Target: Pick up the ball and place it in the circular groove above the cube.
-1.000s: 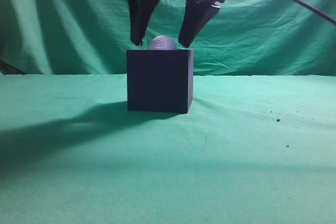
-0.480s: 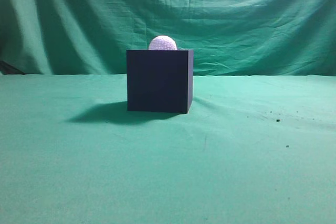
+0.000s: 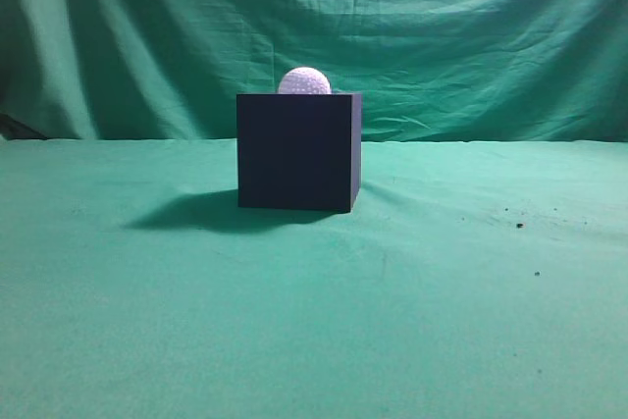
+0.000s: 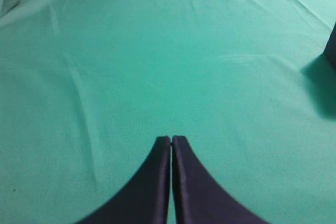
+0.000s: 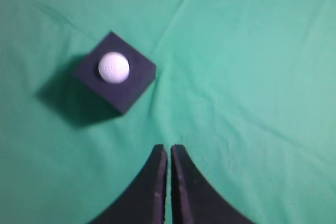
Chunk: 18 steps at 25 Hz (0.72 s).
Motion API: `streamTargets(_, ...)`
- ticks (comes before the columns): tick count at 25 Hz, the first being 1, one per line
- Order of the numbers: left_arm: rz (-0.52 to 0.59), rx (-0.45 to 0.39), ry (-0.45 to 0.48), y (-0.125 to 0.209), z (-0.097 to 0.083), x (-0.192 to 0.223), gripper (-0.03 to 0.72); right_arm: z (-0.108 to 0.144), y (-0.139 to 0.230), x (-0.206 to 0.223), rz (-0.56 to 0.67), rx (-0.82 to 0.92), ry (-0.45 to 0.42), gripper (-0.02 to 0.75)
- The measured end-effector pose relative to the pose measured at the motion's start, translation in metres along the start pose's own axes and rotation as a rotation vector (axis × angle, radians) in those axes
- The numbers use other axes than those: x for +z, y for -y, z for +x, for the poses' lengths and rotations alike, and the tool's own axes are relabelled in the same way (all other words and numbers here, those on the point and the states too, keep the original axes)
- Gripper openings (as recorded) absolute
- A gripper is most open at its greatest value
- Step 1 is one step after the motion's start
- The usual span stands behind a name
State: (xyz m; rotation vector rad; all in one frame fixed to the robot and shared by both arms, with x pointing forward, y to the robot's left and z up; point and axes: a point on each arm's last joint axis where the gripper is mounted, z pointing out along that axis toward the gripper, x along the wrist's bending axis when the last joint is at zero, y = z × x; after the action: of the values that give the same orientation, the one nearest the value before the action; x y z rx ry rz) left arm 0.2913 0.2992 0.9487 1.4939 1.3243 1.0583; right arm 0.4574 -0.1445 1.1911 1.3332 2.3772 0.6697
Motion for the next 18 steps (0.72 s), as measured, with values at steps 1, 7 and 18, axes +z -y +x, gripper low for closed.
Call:
streamTargets(1,0.000,0.000,0.000,0.000,0.000,0.000,0.000,-0.001,0.012,-0.001,0.017,0.014,0.003,0.000)
streamTargets(7,0.000,0.000,0.000,0.000,0.000,0.000,0.000,-0.007,0.081,-0.022,-0.057,0.077,-0.019,0.000)
streamTargets(18,0.000,0.000,0.000,0.000,0.000,0.000,0.000,-0.007,0.188,-0.043,-0.384,0.141,-0.164,0.000)
